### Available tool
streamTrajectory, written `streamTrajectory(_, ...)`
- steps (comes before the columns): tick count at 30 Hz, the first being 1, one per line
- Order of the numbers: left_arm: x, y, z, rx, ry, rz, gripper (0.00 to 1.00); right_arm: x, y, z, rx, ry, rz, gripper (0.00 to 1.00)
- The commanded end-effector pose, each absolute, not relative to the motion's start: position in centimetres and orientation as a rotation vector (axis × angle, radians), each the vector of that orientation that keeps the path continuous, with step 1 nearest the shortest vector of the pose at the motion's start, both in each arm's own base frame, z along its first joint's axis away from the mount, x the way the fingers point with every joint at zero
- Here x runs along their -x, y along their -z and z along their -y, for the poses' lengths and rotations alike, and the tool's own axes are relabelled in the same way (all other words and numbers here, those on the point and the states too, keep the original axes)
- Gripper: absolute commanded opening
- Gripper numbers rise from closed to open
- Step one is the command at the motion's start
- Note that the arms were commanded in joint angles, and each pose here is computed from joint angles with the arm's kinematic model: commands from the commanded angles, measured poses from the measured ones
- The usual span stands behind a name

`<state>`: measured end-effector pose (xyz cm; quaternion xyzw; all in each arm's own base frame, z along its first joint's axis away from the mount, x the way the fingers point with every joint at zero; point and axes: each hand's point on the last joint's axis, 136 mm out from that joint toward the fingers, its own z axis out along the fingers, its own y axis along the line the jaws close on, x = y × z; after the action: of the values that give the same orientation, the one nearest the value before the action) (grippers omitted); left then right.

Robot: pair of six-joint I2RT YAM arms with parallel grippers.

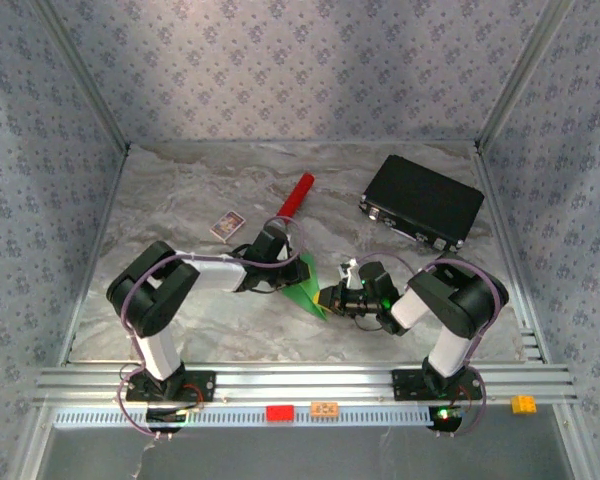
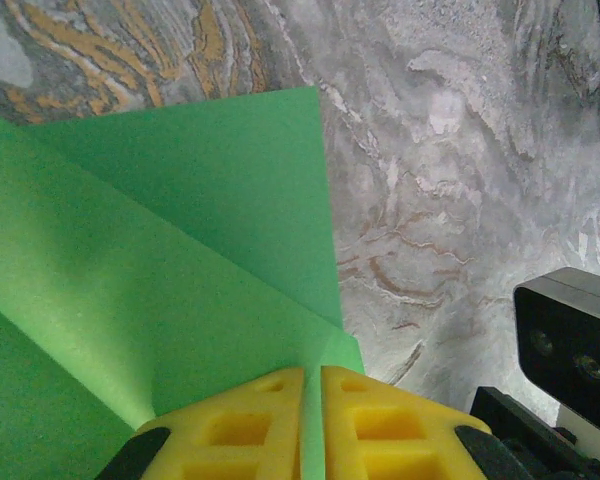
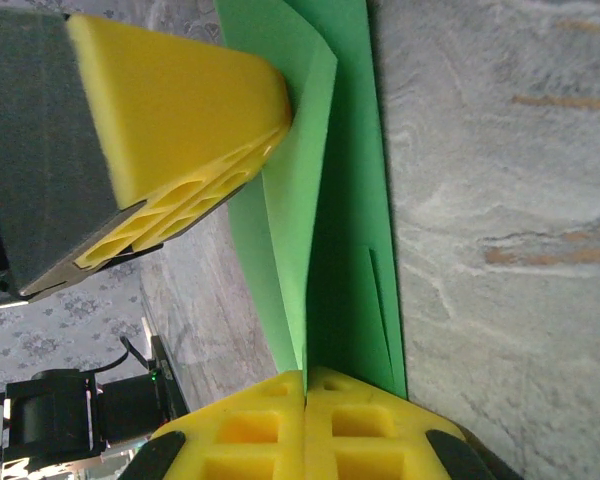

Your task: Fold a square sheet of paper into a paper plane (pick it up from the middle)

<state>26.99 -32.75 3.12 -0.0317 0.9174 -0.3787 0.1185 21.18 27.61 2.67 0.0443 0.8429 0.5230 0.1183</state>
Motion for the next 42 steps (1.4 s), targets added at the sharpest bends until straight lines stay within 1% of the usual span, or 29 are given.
streamTrajectory(1,-27.5,-3.3,33.4,0.052,1.106,-2.665,0.12,-20.7,-0.5,-26.9,-0.2,-1.458,-2.568,0.0)
streamTrajectory(14,-27.3,-2.0,33.2,0.064,1.079,-2.705,0.12,-20.7,-0.3,-26.7,-0.208,-1.442,-2.581,0.0)
streamTrajectory(20,-27.2,-1.8,32.9,0.059,1.058,-2.716,0.11,-20.7,-0.6,-26.8,-0.204,-1.447,-2.577,0.02)
streamTrajectory(24,-27.0,-1.6,32.9,0.052,1.055,-2.722,0.11,-20.7,-1.2,-26.8,-0.186,-1.45,-2.57,0.07)
streamTrajectory(30,-27.0,-1.3,32.9,0.054,1.055,-2.73,0.11,-19.9,-1.6,-26.5,-0.125,-1.398,-2.608,0.19)
streamTrajectory(34,-26.9,-1.2,32.9,0.051,1.051,-2.735,0.11,-19.1,-1.5,-26.4,-0.085,-1.378,-2.642,0.24)
streamTrajectory(39,-26.9,-1.2,32.9,0.053,1.054,-2.734,0.11,-18.5,-0.8,-26.3,-0.057,-1.332,-2.695,0.25)
streamTrajectory(42,-26.9,-1.2,32.8,0.054,1.054,-2.733,0.11,-18.2,0.0,-25.6,-0.072,-1.273,-2.726,0.23)
